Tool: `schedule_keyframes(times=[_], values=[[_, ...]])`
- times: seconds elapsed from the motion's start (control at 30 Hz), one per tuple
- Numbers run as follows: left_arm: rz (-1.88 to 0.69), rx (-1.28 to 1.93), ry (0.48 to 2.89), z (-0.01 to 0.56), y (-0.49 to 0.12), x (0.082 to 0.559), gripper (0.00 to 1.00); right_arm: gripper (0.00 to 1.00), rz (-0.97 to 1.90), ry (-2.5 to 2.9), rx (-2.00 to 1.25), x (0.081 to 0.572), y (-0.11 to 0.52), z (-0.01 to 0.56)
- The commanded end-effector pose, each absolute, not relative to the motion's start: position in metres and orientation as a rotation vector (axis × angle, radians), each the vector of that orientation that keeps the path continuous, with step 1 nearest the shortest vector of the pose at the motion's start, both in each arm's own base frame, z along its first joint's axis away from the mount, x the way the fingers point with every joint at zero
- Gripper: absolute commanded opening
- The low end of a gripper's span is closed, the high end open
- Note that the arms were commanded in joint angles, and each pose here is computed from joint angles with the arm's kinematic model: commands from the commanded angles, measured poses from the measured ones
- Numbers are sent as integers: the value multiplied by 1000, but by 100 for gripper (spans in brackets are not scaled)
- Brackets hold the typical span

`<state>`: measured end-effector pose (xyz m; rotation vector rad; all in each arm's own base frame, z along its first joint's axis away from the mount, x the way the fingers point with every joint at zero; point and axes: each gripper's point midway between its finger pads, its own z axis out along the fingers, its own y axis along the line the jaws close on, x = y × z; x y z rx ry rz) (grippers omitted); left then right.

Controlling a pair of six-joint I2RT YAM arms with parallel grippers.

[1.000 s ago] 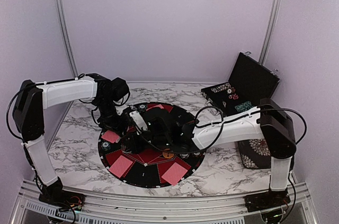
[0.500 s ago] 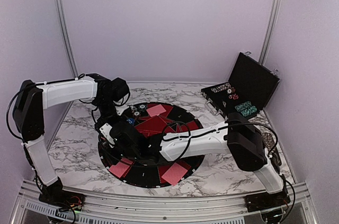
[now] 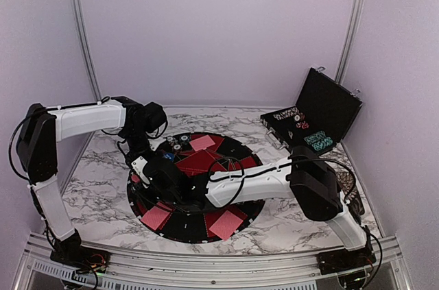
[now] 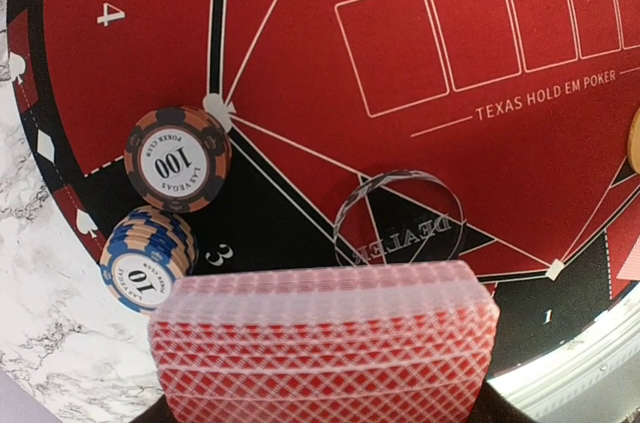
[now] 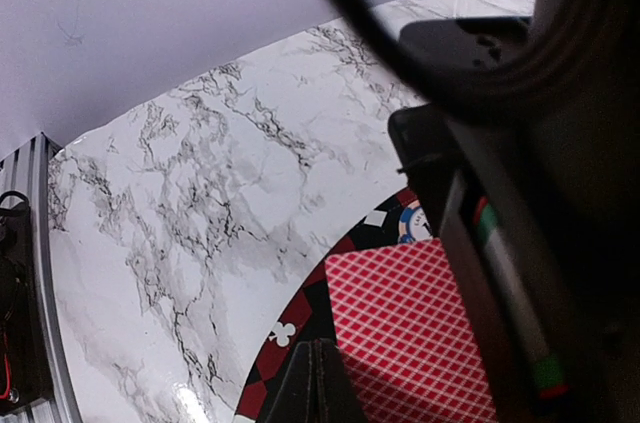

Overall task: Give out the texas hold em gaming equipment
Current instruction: Adjust the poker card at the face-down deck piles.

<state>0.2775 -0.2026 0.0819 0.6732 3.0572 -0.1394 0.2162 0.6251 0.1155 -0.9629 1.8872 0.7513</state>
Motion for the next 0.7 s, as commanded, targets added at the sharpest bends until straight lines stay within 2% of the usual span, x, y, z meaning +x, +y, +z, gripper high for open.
schedule_keyframes(times=[0.0,0.33,0.67], values=[[-153,679,3075,87,-202,269,47,0,764,1875,-846,241,621,127],[-157,680,3074,87,-202,268,47,0,649,1876,-757,260,606,129],[-157,679,3074,87,-203,268,47,0,678,1855,-773,254,605,134]])
